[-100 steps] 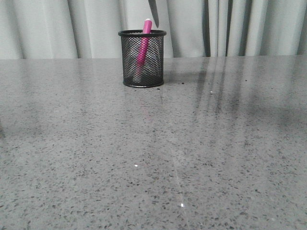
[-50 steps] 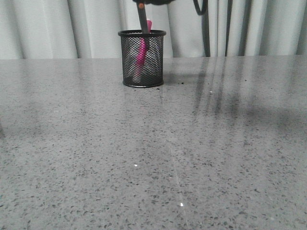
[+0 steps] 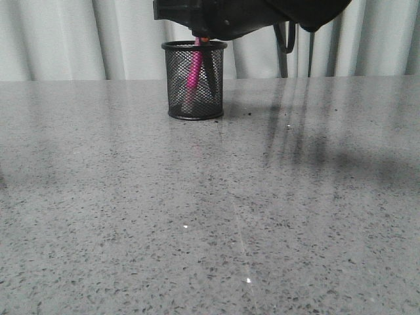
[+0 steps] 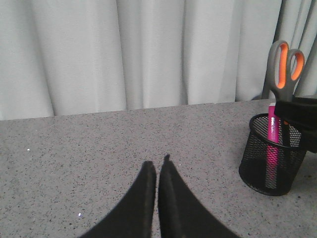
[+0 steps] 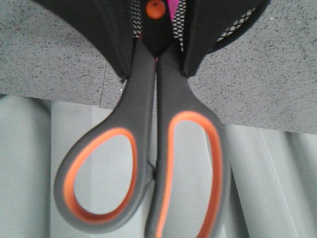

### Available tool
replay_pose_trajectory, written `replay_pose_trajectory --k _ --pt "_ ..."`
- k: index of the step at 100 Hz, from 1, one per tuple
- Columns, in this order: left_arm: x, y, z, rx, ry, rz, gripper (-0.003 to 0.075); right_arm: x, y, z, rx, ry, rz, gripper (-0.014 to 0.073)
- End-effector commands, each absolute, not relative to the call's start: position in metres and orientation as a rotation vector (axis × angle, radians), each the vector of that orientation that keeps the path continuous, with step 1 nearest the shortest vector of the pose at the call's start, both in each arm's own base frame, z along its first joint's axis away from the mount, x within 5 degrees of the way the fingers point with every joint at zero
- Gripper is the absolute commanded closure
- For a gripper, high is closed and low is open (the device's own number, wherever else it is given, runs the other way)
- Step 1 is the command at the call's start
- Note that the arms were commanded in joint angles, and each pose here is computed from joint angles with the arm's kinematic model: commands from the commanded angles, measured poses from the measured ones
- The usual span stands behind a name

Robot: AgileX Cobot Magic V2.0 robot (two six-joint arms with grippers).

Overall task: Put pen and scissors into bin
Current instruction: 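Lower the scissors blades into the cup and open the right gripper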

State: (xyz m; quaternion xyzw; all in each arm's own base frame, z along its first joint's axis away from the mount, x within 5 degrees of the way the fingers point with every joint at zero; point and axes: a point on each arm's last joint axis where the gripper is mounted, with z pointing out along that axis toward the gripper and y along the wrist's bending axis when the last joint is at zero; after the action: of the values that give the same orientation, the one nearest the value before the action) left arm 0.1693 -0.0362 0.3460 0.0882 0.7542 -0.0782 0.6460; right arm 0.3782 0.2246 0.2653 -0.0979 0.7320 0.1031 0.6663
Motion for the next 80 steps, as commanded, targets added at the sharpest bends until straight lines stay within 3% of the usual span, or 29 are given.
replay_pose_trajectory --k 1,54,64,80 --pt "0.169 -0.033 0.362 0.153 1.624 -0.161 0.0739 0.372 0.220 0.304 -0.174 1.515 0.239 0.0671" --pt "0.169 -0.033 0.362 0.154 1.625 -0.162 0.0739 0.370 0.222 0.292 -0.204 1.567 0.242 0.0655" --pt "0.169 -0.033 0.362 0.155 1.627 -0.163 0.0739 0.370 0.222 0.292 -0.204 1.567 0.242 0.0584" --pt "0.169 -0.033 0.362 0.157 1.631 -0.164 0.0739 0.370 0.222 0.291 -0.206 1.570 0.243 0.0355"
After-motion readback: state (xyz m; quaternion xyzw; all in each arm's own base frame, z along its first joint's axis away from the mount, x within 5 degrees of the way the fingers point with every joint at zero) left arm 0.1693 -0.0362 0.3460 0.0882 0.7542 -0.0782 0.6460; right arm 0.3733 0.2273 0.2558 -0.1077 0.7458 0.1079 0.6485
